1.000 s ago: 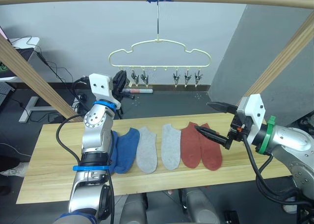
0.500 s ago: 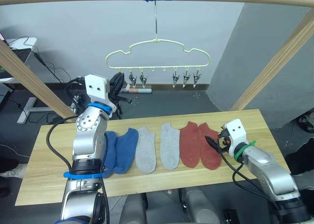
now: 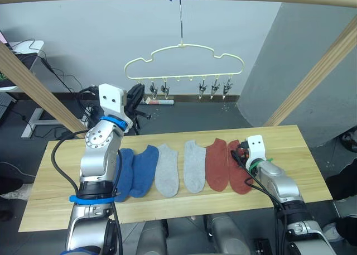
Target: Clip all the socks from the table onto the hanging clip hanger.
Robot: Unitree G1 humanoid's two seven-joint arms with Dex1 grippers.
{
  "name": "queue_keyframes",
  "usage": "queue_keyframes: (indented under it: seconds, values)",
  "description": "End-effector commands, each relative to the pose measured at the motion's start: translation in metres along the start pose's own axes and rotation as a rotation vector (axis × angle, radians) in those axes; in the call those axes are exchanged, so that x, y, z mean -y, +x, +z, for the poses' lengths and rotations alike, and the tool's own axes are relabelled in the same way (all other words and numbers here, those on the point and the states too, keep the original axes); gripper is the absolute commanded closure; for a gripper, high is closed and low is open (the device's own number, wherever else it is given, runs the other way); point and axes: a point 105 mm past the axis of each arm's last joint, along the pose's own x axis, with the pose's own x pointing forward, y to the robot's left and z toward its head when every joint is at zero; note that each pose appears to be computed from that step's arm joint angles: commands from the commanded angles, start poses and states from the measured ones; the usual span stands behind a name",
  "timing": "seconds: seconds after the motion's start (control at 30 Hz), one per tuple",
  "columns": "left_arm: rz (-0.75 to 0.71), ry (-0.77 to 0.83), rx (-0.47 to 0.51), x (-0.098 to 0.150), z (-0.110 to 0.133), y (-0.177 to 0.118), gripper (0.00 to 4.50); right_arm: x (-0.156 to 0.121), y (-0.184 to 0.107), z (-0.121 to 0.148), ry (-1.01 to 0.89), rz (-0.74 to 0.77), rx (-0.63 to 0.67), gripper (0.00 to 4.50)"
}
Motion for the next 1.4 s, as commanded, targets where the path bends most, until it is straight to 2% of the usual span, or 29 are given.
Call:
queue_keyframes:
  seconds: [0.03, 0.13, 0.2, 0.33, 0.47, 0.57, 0.77, 1.0, 1.4]
  values:
    - [-0.038, -0.006, 0.045, 0.004, 0.016, 0.001, 4.50, 0.004, -0.001, -0.009, -0.020, -0.015, -0.027, 2.72]
    - [-0.071, -0.046, 0.040, 0.007, 0.018, 0.001, 4.50, 0.002, -0.001, -0.004, -0.068, 0.000, -0.007, 3.76]
    - [-0.105, -0.079, 0.030, 0.011, 0.020, 0.001, 4.50, -0.004, -0.005, 0.013, -0.133, 0.038, 0.048, 4.45]
    - [-0.162, -0.116, 0.010, 0.015, 0.024, -0.002, 4.50, -0.032, -0.017, 0.060, -0.337, 0.179, 0.188, 4.48]
    - [-0.202, -0.150, -0.009, 0.016, 0.030, -0.003, 4.50, -0.083, -0.036, 0.110, -0.598, 0.372, 0.339, 4.48]
    - [-0.224, -0.166, -0.018, 0.017, 0.033, -0.004, 4.50, -0.121, -0.044, 0.128, -0.751, 0.490, 0.400, 4.48]
    - [-0.247, -0.179, -0.027, 0.020, 0.037, -0.005, 4.50, -0.170, -0.042, 0.148, -0.892, 0.588, 0.470, 4.48]
    - [-0.272, -0.172, -0.047, 0.024, 0.037, -0.010, 4.50, -0.205, -0.031, 0.163, -0.928, 0.625, 0.509, 4.48]
    - [-0.266, -0.177, -0.064, 0.024, 0.032, -0.015, 4.50, -0.222, -0.036, 0.190, -0.885, 0.609, 0.665, 4.48]
